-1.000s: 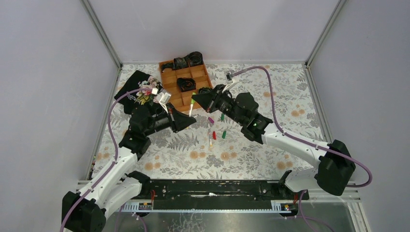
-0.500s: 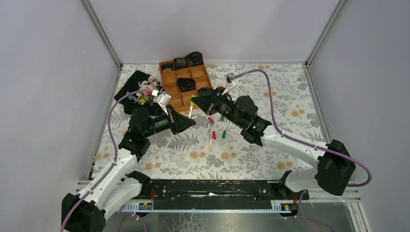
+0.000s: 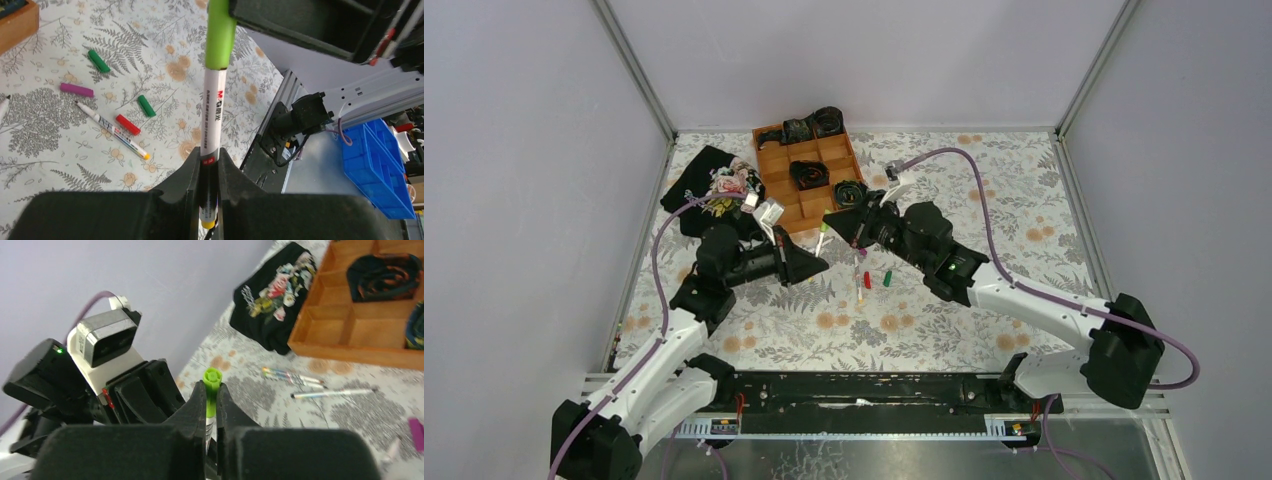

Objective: Insert the pens into the pen caps

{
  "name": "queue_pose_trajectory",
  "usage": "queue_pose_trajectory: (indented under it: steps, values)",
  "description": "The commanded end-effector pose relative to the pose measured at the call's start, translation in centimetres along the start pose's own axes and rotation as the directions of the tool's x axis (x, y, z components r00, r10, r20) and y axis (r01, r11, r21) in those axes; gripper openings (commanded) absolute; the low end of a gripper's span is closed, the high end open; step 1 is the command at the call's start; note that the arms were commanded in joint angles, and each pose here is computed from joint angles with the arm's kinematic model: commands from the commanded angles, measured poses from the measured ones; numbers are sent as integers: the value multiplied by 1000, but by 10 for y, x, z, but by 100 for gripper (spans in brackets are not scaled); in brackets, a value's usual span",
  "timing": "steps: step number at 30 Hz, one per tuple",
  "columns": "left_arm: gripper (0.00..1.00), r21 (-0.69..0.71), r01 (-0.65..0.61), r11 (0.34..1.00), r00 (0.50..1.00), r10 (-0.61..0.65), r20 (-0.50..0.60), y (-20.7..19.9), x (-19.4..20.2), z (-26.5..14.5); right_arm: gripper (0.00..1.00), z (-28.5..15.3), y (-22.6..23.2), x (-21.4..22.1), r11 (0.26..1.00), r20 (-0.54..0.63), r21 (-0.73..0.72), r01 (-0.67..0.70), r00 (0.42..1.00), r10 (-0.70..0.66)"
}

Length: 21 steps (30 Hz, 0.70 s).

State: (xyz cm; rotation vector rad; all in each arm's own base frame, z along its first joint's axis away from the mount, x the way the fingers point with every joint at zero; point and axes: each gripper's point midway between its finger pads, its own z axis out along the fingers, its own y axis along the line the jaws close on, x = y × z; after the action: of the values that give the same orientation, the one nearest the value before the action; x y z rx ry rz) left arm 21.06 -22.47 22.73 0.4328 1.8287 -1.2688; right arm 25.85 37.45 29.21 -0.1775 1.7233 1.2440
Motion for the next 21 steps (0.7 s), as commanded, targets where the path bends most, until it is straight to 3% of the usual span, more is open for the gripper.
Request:
queue_pose_trajectory:
  steps: [1, 4, 7, 12, 21]
  values:
    - [0, -127, -32, 991, 992, 47, 117, 11, -39, -3, 20, -38, 3, 50, 986, -273, 72, 153, 953, -129]
    - [0, -224, 98, 970, 993, -81, 83, 30, -11, -9, 47, -53, -11, 27, 956, -237, 169, 241, 951, -198]
    - [0, -373, 212, 903, 976, -217, 30, 53, 26, -18, 62, -70, -35, 21, 918, -238, 273, 287, 945, -225]
    - [0, -590, 245, 770, 930, -359, -82, 76, 89, -21, 70, -87, -80, 45, 877, -281, 390, 280, 943, -176]
    - [0, -834, 37, 550, 904, -374, -207, 108, 148, -37, 74, -104, -133, 75, 808, -301, 534, 249, 949, -93]
